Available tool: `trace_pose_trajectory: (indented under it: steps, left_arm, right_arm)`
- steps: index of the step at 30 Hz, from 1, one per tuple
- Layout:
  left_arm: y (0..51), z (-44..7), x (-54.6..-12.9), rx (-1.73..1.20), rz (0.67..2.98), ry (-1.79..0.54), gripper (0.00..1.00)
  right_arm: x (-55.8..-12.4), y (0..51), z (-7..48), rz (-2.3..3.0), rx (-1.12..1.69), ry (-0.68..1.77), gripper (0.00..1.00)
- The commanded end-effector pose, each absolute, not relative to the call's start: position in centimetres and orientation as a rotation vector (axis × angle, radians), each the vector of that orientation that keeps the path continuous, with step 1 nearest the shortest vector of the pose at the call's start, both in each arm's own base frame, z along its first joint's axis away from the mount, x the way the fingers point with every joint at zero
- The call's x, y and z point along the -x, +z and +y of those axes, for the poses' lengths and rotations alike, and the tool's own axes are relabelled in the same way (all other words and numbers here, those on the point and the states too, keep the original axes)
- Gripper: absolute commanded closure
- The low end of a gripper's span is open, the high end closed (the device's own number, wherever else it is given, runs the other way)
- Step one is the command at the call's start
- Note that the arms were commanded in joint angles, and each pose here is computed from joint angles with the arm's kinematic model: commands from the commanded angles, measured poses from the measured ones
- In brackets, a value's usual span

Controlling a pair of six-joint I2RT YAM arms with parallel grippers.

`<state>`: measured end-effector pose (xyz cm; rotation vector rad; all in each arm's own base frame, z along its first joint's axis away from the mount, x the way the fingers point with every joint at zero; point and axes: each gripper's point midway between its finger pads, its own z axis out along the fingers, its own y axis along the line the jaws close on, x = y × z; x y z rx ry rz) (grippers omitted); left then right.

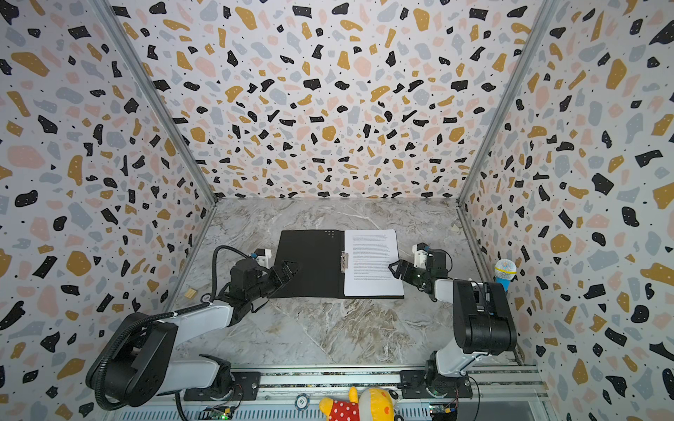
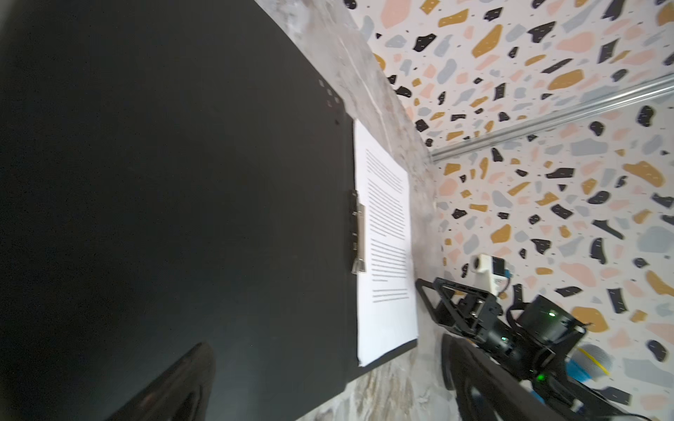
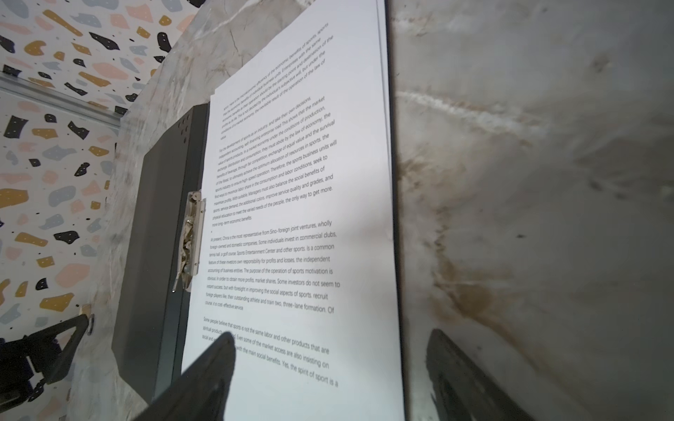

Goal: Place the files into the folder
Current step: 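Move the left gripper to the black cover's edge nearest the robot, then grasp the black cover's near edge with the left gripper and lift it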

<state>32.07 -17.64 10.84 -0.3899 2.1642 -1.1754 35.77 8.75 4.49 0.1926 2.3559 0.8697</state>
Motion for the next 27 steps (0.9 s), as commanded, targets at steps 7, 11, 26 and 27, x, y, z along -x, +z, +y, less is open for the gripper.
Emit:
trace_pose_trajectory:
  steps: [7, 11, 26, 27]
  left_arm:
    - [13.4, -18.2, -32.5, 0.313, 2.115, -1.202, 0.01]
    - [11.7, -16.8, -32.8, 0.294, 2.217, -1.029, 0.0]
    - [8.4, -15.2, -26.9, 0.571, 2.241, -1.159, 0.0]
    - [8.7, -15.2, -26.5, 0.608, 2.212, -1.181, 0.0]
  right_arm:
    - [-32.2, 1.0, 9.3, 2.524, -0.289, 0.917, 0.17]
    - [-32.3, 1.2, 9.1, 2.525, -0.284, 0.9, 0.15]
    - [-32.7, 1.5, 9.0, 2.515, -0.283, 0.9, 0.14]
    - [-32.7, 1.5, 9.0, 2.516, -0.282, 0.9, 0.14]
